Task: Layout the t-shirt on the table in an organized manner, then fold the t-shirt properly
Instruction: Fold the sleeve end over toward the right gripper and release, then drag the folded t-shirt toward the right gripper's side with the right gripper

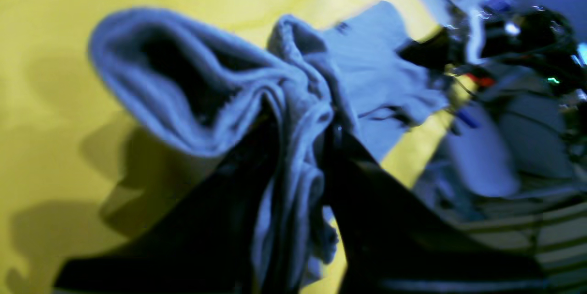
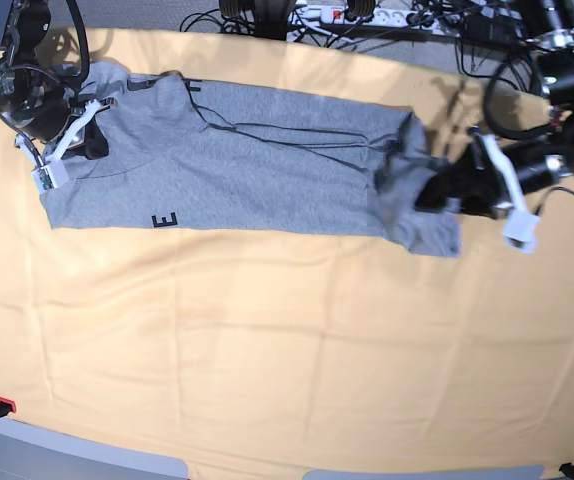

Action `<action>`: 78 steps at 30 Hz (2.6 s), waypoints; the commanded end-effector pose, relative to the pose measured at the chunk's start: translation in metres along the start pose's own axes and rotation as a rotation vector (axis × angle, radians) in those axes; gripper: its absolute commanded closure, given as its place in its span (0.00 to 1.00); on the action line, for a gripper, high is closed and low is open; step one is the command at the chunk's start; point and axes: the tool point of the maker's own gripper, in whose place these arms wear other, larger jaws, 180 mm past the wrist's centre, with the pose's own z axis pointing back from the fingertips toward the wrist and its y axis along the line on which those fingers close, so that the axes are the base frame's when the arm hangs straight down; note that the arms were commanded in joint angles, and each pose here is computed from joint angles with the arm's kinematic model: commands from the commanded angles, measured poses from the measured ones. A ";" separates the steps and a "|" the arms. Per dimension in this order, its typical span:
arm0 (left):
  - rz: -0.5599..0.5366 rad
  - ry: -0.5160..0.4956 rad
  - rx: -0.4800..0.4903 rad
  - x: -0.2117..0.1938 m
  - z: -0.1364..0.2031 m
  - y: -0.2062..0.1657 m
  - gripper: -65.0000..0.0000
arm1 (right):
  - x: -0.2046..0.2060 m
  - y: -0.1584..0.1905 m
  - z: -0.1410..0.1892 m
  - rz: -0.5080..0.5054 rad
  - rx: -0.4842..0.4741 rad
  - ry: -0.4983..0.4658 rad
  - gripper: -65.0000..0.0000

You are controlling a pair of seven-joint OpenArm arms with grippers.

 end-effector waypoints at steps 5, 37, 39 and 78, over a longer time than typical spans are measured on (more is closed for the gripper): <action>-0.006 -0.047 -0.125 0.007 -0.030 -0.028 1.00 | -0.004 -0.004 0.003 0.017 -0.016 0.032 1.00; 0.008 -0.095 -0.299 0.013 -0.108 -0.082 0.38 | -0.009 -0.002 0.003 0.036 -0.007 0.062 1.00; 0.014 -0.109 -0.316 0.015 -0.107 -0.085 0.37 | -0.010 -0.002 0.003 0.036 -0.007 0.065 1.00; -0.191 0.119 0.218 0.030 0.038 0.043 1.00 | 0.065 -0.048 0.082 0.163 -0.356 -0.146 0.63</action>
